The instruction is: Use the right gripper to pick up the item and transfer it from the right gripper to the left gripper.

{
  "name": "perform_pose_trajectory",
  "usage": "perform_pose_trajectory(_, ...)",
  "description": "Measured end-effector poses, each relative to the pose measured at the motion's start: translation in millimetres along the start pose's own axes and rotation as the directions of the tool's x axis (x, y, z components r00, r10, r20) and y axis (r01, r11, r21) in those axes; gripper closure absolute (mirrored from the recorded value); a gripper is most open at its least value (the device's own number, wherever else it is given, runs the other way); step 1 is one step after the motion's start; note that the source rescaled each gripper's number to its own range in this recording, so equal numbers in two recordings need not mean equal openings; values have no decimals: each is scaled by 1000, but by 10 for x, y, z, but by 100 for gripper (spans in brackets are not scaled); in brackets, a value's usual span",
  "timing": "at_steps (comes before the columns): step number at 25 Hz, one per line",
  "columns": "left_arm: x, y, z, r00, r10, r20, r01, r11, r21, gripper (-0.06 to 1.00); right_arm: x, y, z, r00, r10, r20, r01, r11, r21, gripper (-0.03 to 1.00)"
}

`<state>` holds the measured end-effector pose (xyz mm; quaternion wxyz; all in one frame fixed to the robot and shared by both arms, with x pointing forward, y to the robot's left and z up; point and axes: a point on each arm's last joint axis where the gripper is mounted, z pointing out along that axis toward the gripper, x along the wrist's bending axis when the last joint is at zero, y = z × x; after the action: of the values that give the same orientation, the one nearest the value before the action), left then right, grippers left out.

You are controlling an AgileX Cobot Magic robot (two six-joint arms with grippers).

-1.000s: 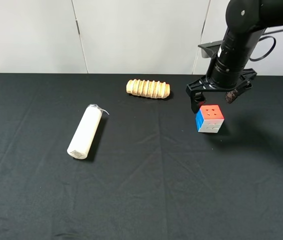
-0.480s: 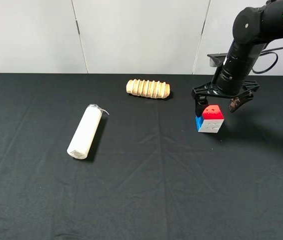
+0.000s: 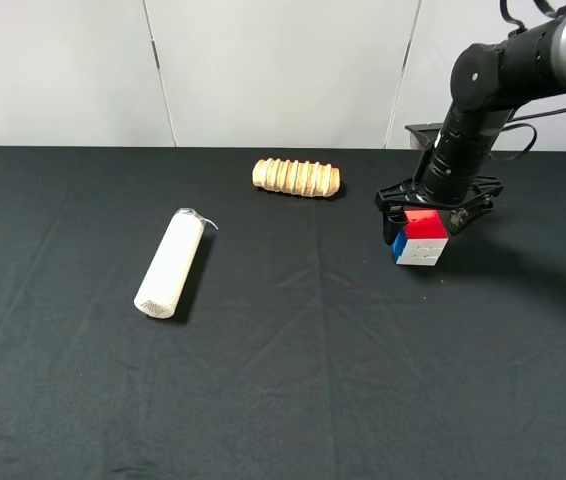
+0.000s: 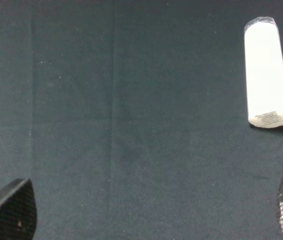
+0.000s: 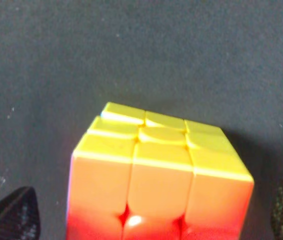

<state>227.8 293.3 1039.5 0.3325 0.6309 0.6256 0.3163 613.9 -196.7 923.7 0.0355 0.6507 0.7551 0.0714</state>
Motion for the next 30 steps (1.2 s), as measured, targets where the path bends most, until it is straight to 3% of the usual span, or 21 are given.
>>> perform_pose_trajectory(16,0,0,0,1000,0,0,0,1000,0,6,-1,16,115,1000,1,1,-1,1000,-1,-3)
perform_pose_trajectory(18,0,0,0,1000,0,0,0,1000,0,6,-1,17,115,1000,1,0,-1,1000,-2,8)
perform_pose_trajectory(19,0,0,0,1000,0,0,0,1000,0,6,-1,18,115,1000,1,0,-1,1000,-3,19)
perform_pose_trajectory(21,0,0,0,1000,0,0,0,1000,0,6,-1,19,115,1000,1,0,-1,1000,-4,49)
perform_pose_trajectory(23,0,0,0,1000,0,0,0,1000,0,6,-1,23,115,1000,1,0,-1,1000,-9,95)
perform_pose_trajectory(30,0,0,0,1000,0,0,0,1000,0,6,0,32,114,1000,1,-1,-1,1000,-18,97)
